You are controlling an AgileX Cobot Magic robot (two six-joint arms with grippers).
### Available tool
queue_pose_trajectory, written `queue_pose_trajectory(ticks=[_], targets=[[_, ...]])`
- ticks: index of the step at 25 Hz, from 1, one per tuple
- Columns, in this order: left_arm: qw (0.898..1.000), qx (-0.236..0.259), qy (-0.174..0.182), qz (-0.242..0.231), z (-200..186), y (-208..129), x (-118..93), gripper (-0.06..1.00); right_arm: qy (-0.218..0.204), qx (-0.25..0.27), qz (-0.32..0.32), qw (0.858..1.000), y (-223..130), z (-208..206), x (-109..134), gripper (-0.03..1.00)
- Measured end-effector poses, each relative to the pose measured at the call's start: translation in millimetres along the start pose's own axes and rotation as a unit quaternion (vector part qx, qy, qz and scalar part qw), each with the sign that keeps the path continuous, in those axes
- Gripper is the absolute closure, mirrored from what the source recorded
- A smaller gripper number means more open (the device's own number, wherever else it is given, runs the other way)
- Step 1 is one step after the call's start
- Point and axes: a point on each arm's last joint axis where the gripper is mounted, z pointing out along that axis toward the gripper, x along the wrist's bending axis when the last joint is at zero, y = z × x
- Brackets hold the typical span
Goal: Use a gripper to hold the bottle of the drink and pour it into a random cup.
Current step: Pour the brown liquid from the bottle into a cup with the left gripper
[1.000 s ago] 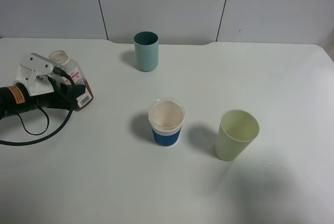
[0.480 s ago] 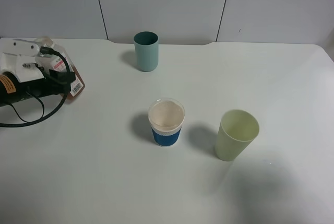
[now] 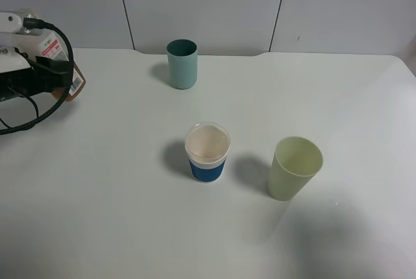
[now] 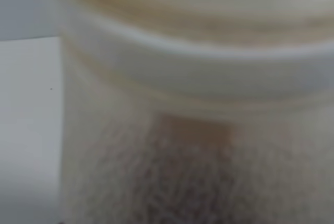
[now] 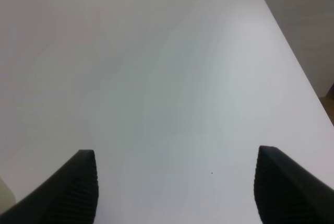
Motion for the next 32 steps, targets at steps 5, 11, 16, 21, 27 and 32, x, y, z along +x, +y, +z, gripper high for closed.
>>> queue_pose_trajectory(ticks=[5, 11, 16, 21, 27, 32], targets=[[1.000, 0.019, 0.021, -0.005, -10, 5, -3, 0.58, 0.000, 0.000, 0.000, 1.000, 0, 0, 0, 0.33], [0.995, 0.043, 0.065, -0.060, -14, 2, 4, 0.58, 0.000, 0.000, 0.000, 1.000, 0, 0, 0, 0.33], [0.994, 0.047, 0.082, -0.045, -13, 2, -7, 0.58, 0.000, 0.000, 0.000, 1.000, 0, 0, 0, 0.33], [0.993, 0.075, 0.095, -0.002, -7, 11, -22, 0.58, 0.000, 0.000, 0.000, 1.000, 0, 0, 0, 0.33], [0.990, 0.082, 0.115, 0.014, 2, 31, -41, 0.58, 0.000, 0.000, 0.000, 1.000, 0, 0, 0, 0.33], [0.981, 0.127, 0.130, 0.073, 17, 33, -59, 0.58, 0.000, 0.000, 0.000, 1.000, 0, 0, 0, 0.33]])
